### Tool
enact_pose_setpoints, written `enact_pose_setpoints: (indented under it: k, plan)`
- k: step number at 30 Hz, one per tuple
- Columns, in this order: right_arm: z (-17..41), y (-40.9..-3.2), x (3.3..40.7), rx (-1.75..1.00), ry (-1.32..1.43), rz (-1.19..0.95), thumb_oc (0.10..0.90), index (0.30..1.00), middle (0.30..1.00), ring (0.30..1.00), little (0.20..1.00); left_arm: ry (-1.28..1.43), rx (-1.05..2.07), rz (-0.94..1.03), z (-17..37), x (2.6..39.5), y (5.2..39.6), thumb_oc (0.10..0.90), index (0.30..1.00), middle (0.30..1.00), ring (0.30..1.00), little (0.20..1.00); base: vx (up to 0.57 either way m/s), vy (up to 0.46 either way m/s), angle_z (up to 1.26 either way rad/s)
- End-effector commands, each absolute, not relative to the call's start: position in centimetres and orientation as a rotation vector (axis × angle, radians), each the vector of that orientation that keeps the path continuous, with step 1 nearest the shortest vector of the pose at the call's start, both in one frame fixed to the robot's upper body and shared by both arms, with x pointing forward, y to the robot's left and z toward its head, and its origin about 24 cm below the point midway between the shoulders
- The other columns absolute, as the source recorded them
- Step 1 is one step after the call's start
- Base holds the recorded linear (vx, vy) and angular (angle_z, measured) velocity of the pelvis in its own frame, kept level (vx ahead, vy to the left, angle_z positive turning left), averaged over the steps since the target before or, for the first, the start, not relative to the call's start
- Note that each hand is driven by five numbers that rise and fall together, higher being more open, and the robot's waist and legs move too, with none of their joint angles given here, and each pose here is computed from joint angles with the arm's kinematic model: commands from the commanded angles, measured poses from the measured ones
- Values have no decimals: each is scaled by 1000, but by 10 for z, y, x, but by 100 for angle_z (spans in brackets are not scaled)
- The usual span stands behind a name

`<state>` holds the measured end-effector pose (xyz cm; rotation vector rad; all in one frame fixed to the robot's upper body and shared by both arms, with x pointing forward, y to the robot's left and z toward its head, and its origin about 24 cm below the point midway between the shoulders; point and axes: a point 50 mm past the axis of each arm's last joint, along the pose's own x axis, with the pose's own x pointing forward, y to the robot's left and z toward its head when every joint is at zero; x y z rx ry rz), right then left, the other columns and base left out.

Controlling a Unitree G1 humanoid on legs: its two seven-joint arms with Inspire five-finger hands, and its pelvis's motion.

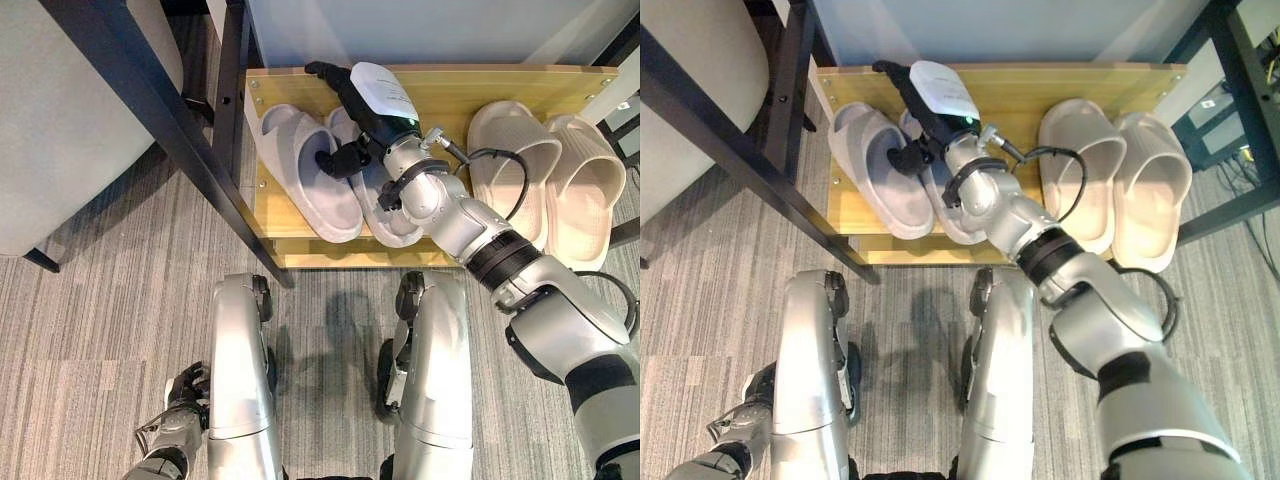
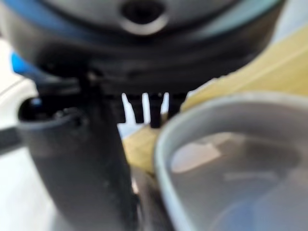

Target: Arrange the slippers neatly on the shoe rack.

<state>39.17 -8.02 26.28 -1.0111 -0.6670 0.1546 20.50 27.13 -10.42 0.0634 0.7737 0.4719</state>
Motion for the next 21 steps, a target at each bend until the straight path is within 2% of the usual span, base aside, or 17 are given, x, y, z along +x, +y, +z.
enact_pose_setpoints:
  k: [1, 14, 17, 18, 21]
  plan:
    - [349, -61, 347, -757, -1051, 167, 800, 900, 900, 900, 900, 722, 81, 423, -97, 221, 262, 800, 900, 900, 900, 900, 0, 0, 0]
    - [375, -65, 295, -714, -1313, 167, 800, 900, 900, 900, 900, 735, 69, 447, -98, 220, 263, 800, 900, 900, 900, 900, 0, 0, 0]
    - [372, -86, 287, -729, -1338, 98, 800, 900, 900, 900, 900, 736, 58, 453, -98, 220, 263, 800, 900, 900, 900, 900, 0, 0, 0]
    - [359, -103, 286, -695, -1308, 53, 800, 900, 900, 900, 900, 735, 51, 455, -98, 220, 261, 800, 900, 900, 900, 900, 0, 0, 0]
    - [341, -117, 284, -661, -1269, 19, 800, 900, 900, 900, 900, 742, 52, 453, -100, 219, 260, 800, 900, 900, 900, 900, 0, 0, 0]
